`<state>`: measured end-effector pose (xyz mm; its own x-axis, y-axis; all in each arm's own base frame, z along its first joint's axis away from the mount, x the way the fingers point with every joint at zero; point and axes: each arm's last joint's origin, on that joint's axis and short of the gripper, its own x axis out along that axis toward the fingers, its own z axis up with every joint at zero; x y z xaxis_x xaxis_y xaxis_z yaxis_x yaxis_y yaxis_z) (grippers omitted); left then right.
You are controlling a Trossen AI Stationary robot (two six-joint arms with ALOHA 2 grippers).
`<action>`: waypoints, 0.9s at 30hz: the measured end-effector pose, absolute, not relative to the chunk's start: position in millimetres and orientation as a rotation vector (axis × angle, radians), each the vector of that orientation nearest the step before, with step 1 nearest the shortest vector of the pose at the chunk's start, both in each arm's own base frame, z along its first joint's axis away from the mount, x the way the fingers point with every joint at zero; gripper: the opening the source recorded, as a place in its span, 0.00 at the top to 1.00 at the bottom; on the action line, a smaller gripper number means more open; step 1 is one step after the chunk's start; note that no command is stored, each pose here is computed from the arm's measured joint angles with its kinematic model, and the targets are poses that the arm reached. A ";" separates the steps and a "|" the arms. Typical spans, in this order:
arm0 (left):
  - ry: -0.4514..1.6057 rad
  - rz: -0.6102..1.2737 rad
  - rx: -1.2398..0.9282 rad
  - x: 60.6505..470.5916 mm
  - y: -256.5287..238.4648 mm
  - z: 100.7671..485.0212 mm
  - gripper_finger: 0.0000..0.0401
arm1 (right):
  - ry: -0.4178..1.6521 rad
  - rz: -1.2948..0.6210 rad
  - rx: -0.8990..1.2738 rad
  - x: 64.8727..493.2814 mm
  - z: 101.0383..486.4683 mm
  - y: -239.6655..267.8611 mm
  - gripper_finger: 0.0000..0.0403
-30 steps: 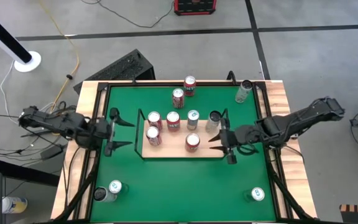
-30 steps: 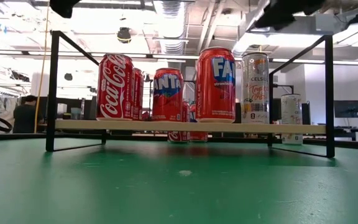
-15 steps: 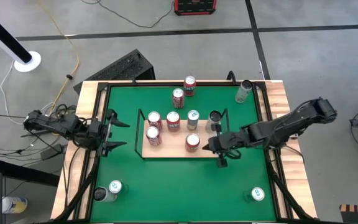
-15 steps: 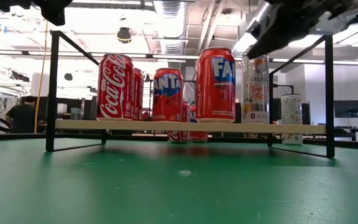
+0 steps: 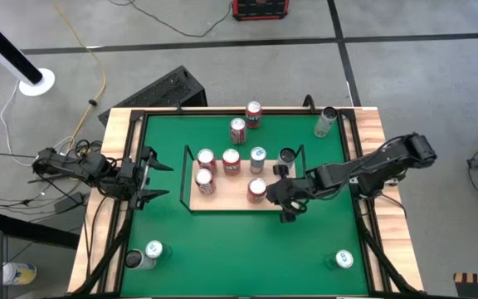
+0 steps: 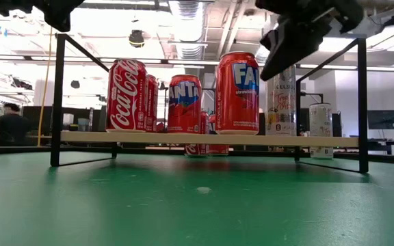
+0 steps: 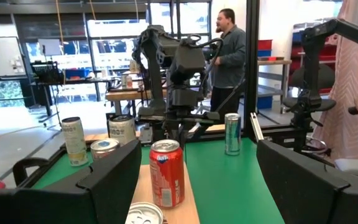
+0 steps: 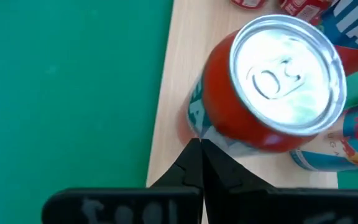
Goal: Place canned beverage on shelf
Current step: Put the right orange soda can on the shelf aligned with the other orange soda can
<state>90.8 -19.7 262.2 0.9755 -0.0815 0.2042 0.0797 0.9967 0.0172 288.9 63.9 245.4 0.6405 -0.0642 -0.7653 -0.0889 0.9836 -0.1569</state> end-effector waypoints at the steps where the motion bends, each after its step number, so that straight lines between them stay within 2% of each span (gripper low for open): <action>1: -0.206 -0.081 0.009 90.8 -19.7 262.2 0.24 | 0.879 0.010 -0.186 291.3 244.8 63.0 0.96; 15: -0.198 -0.082 0.006 90.9 -19.8 261.5 0.24 | 0.945 0.004 -0.253 338.5 225.8 55.5 0.95; 19: -0.198 -0.085 0.001 90.9 -19.8 261.5 0.24 | 1.057 0.012 -0.273 339.8 230.9 58.6 0.95; 23: -0.188 -0.090 -0.002 91.1 -20.0 260.6 0.24 | 1.149 -0.092 -0.266 330.1 243.5 60.7 0.95; 27: -0.185 -0.096 0.000 91.1 -20.2 260.3 0.24 | 1.112 -0.213 -0.301 328.0 250.0 59.9 0.95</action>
<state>91.1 -20.2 260.3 0.9783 -0.0955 0.1837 0.0955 0.9954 0.0089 328.0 59.9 250.0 0.4287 -0.3161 -0.8463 0.0182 0.9396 -0.3418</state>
